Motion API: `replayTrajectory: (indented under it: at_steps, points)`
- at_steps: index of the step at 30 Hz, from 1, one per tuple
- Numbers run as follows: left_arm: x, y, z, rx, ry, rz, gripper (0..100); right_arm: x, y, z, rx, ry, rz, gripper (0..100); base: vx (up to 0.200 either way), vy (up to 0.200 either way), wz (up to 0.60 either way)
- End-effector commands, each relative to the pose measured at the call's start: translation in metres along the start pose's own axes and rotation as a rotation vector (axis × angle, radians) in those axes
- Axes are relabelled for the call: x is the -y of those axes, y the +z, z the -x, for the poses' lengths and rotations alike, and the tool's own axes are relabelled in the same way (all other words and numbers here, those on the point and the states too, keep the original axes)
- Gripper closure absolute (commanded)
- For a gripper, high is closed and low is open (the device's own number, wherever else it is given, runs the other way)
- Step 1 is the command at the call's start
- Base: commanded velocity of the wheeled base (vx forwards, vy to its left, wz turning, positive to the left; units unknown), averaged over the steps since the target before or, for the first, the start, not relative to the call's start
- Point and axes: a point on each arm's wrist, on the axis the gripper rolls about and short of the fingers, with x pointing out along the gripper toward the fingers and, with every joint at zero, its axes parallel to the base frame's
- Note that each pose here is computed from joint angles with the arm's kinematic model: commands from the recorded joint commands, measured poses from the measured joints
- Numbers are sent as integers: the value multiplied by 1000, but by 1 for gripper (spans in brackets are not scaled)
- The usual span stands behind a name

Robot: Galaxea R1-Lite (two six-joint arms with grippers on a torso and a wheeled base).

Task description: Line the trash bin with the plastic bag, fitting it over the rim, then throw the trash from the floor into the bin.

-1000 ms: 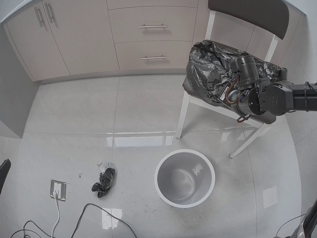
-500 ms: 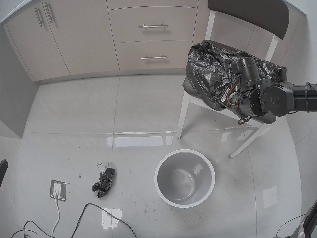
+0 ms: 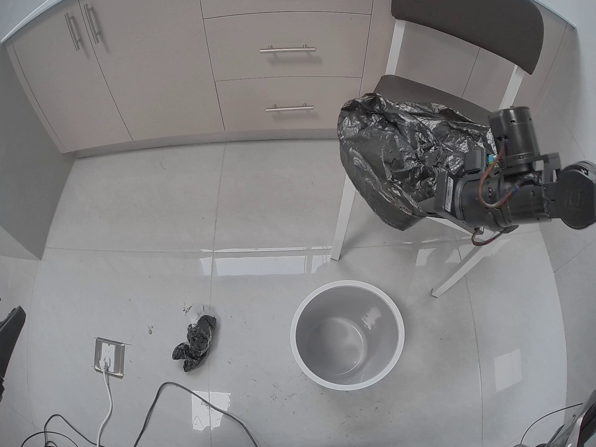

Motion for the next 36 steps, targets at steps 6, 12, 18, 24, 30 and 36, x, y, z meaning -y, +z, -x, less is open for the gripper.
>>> replayTrajectory:
  at_steps: [6, 12, 18, 24, 30, 36]
  points:
    - [9, 1, -34, -164, -261, 252, 0, 40, -52, 55, 173, 328, 330, 100, 0, 0, 0]
    - [17, 9, -84, -308, -259, 341, 0, 44, -74, 71, 274, 393, 267, 100, 0, 0, 0]
    - [25, 14, -144, -345, -297, 347, 0, 31, -77, 110, 344, 472, 207, 100, 0, 0, 0]
    - [33, 28, -171, -301, -324, 398, 0, 20, -80, 143, 351, 502, 215, 100, 0, 0, 0]
    - [51, 35, -183, -368, -382, 417, 0, 3, -64, 178, 344, 512, 212, 100, 0, 0, 0]
    - [55, 16, -214, -481, -384, 403, 0, -15, -52, 188, 357, 521, 183, 100, 0, 0, 0]
